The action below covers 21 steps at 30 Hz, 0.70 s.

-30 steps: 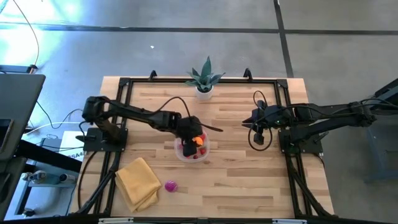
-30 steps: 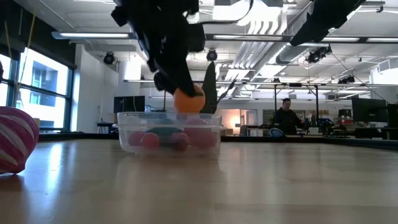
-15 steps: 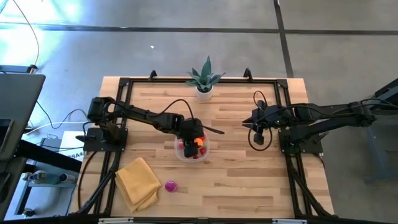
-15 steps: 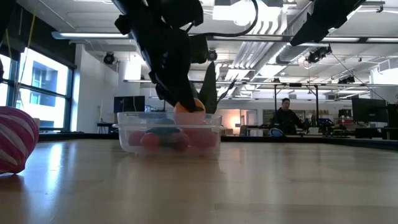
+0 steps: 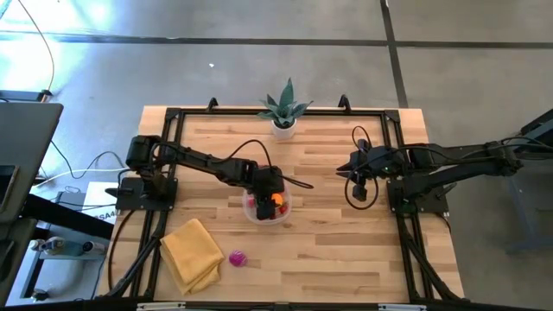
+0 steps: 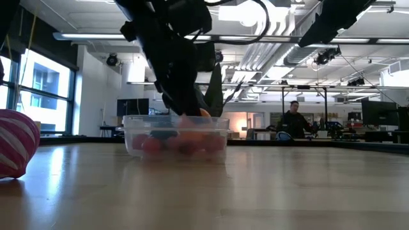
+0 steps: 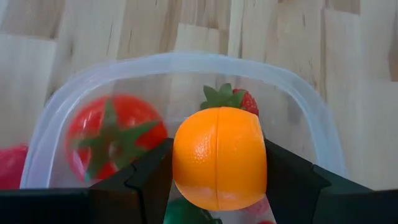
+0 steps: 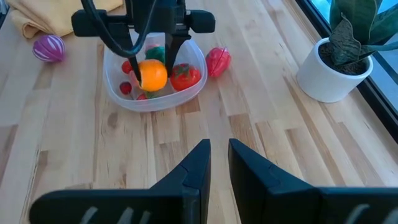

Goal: Pick and placing Produce into tupperware
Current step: Put the orange into the transparent bin

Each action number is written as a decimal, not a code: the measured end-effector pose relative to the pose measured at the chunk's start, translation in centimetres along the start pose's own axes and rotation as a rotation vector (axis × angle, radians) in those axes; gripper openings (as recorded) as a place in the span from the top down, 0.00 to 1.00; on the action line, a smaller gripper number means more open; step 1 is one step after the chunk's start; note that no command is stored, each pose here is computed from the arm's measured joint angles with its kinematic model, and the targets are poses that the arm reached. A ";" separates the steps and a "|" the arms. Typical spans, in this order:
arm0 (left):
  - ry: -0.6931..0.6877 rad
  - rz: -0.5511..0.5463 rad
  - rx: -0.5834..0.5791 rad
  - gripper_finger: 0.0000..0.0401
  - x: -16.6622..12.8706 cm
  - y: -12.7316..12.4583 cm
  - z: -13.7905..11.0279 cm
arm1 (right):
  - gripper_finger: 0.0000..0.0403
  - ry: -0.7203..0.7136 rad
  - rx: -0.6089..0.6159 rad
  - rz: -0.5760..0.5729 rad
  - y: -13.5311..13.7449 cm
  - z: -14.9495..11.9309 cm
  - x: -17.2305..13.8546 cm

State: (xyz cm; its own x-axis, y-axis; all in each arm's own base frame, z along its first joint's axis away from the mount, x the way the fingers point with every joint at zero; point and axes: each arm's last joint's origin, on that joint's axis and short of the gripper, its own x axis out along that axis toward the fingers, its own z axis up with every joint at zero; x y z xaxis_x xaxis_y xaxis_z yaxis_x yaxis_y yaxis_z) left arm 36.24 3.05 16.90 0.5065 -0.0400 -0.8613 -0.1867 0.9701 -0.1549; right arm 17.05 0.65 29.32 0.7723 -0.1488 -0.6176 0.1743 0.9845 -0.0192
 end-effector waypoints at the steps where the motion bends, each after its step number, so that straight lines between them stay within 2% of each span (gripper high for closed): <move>1: 0.003 0.001 0.000 0.49 0.0 0.0 0.0 | 0.88 0.000 0.000 0.000 0.0 0.0 0.0; 21: 0.004 0.000 -0.010 0.29 0.1 0.0 -0.1 | 0.88 0.000 0.000 0.000 0.0 0.0 0.0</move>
State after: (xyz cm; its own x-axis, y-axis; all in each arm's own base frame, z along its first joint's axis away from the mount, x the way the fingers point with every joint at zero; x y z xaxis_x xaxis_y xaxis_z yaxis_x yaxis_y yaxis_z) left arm 36.22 3.05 16.81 0.5028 -0.0408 -0.8634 -0.1950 0.9678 -0.1593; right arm 17.06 0.65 29.31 0.7723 -0.1488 -0.6176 0.1743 0.9845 -0.0192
